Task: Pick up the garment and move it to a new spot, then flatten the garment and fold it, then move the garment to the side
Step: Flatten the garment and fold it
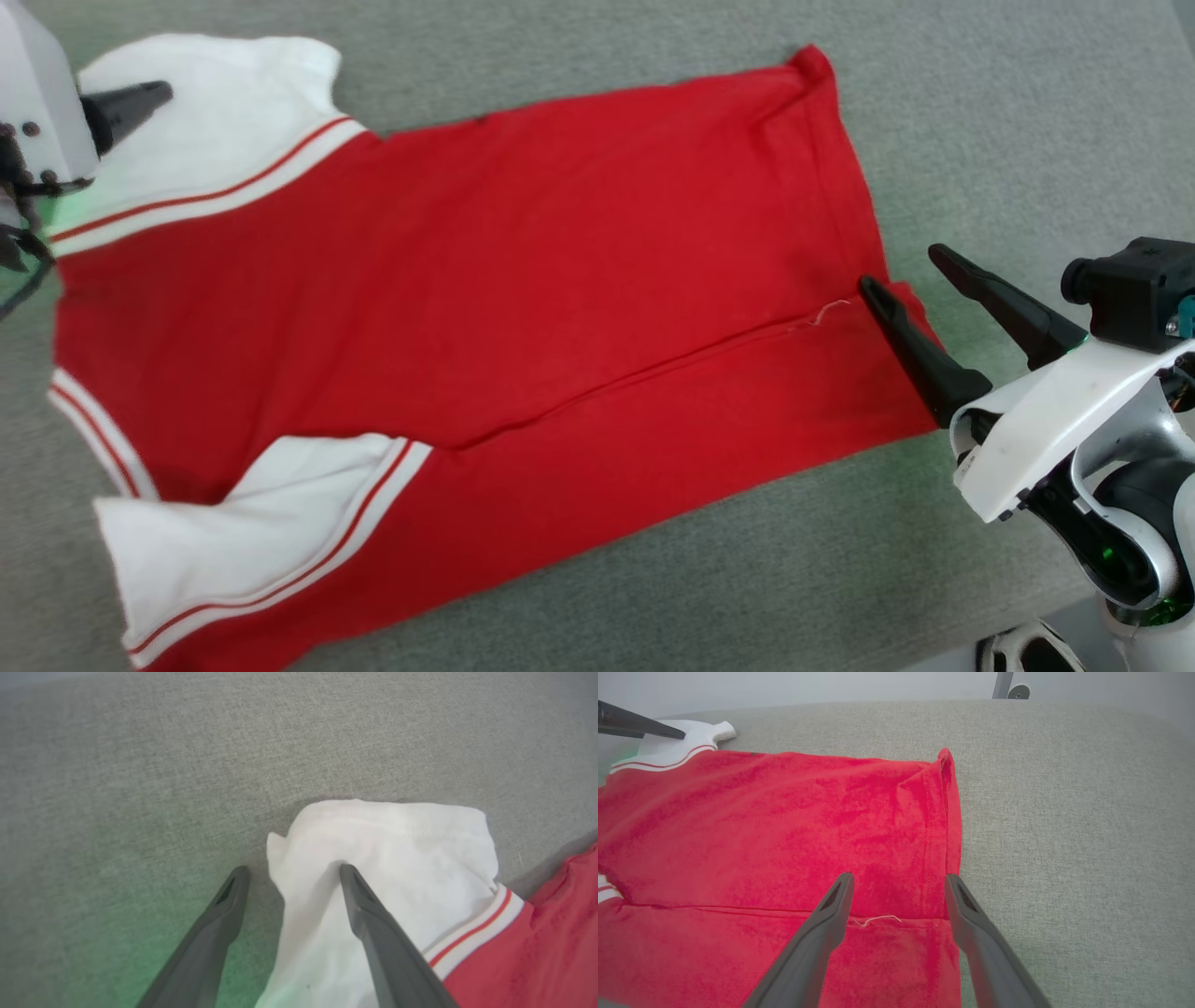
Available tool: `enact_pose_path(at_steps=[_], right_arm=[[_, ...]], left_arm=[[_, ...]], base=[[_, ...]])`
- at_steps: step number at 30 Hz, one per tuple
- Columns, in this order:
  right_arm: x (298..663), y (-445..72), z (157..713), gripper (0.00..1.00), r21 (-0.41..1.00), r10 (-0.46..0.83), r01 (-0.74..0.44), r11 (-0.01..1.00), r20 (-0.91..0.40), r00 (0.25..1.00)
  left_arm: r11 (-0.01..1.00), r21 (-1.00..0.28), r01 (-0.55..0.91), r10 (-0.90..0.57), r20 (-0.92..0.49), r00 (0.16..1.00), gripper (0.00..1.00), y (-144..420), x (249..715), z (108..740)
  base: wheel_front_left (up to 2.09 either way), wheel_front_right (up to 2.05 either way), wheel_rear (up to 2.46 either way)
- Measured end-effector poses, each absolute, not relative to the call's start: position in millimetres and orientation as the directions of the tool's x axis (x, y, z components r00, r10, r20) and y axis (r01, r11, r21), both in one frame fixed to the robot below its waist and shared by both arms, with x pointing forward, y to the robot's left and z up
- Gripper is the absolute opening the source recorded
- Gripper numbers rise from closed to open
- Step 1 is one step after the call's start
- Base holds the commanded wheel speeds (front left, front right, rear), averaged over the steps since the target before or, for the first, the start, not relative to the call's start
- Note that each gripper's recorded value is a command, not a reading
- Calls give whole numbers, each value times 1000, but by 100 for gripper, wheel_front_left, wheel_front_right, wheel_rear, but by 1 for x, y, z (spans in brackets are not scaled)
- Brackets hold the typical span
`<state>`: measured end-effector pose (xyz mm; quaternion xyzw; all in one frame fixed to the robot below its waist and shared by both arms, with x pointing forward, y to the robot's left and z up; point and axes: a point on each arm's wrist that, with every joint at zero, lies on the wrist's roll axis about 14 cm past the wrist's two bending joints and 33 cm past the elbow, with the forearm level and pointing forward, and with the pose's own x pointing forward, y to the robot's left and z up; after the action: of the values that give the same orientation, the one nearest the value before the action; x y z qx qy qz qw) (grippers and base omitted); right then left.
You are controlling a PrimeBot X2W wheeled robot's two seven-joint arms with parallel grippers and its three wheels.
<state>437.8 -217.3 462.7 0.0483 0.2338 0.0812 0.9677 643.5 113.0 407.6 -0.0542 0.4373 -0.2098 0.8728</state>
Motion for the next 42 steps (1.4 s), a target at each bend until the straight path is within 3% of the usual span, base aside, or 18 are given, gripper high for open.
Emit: enact_pose_path(at_steps=[5,6,8,15,24,32,42], right_arm=[[434,-228,454,100,120,147,-102,987,-467,872],[433,-229,453,100,120,143,-98,988,-470,871],[433,-231,452,100,118,139,-94,989,-472,871],[442,-230,461,100,102,157,-123,987,-471,868],[494,-229,480,100,45,193,-202,978,-550,813],[547,-228,461,100,-5,153,-214,977,-681,716],[559,-233,402,100,-7,98,-186,982,-831,548]], left_arm=[[897,-296,329,-430,-755,495,100,104,650,393],[896,-299,328,-433,-754,494,56,103,651,392],[893,-318,319,-442,-753,488,0,102,651,390],[886,-330,326,-456,-748,483,0,99,644,394],[876,-334,348,-475,-729,493,0,95,642,399],[861,-325,391,-494,-715,494,0,89,644,399],[851,-323,414,-508,-706,493,0,90,643,395]], base=[[0,0,0],[0,0,0],[0,0,0],[0,0,0],[0,0,0],[0,0,0],[0,0,0]])
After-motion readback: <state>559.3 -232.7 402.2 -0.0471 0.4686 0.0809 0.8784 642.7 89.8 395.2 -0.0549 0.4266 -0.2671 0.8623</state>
